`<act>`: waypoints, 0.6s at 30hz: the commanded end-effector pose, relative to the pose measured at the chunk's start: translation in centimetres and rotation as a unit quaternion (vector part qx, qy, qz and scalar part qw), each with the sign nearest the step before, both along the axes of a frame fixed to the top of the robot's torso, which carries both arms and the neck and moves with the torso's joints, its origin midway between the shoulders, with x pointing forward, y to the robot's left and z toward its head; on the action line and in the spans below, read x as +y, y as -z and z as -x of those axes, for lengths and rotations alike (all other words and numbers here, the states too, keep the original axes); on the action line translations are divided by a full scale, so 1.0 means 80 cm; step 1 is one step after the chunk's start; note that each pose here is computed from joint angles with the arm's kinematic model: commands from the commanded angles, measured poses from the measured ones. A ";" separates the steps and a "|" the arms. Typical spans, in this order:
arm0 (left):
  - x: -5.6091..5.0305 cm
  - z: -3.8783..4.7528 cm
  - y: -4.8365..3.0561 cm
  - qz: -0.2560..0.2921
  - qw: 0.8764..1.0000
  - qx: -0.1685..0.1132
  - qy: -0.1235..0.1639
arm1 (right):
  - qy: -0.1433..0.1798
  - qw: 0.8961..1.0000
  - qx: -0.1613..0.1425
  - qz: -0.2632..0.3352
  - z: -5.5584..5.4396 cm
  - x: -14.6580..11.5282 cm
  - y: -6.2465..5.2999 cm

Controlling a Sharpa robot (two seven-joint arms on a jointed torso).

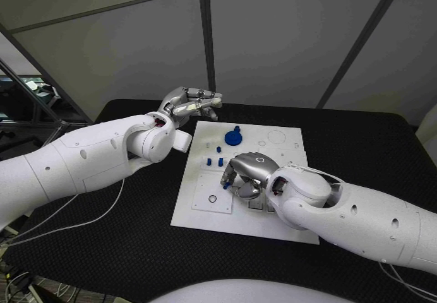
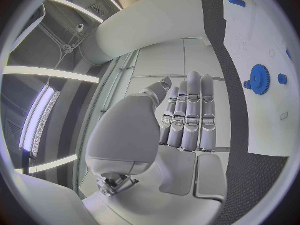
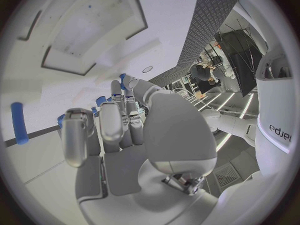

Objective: Assemble the parts on the task board

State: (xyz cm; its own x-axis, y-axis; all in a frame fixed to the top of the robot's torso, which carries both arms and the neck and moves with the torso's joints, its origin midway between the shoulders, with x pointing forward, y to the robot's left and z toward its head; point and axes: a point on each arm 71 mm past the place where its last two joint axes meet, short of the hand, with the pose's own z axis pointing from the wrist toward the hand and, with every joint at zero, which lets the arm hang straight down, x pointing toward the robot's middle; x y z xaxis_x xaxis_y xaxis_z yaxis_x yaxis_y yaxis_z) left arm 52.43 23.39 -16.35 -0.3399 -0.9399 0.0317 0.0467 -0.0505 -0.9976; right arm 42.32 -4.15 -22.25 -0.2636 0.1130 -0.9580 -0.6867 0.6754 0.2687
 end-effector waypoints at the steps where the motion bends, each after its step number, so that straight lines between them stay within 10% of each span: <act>1: -0.002 0.000 -0.0020 0.004 1.000 -0.002 0.006 | -0.004 1.000 -0.001 0.008 0.002 0.003 0.000; 18: -0.004 0.001 -0.0019 0.005 1.000 0.001 0.011 | -0.009 1.000 -0.004 0.013 0.001 0.012 0.001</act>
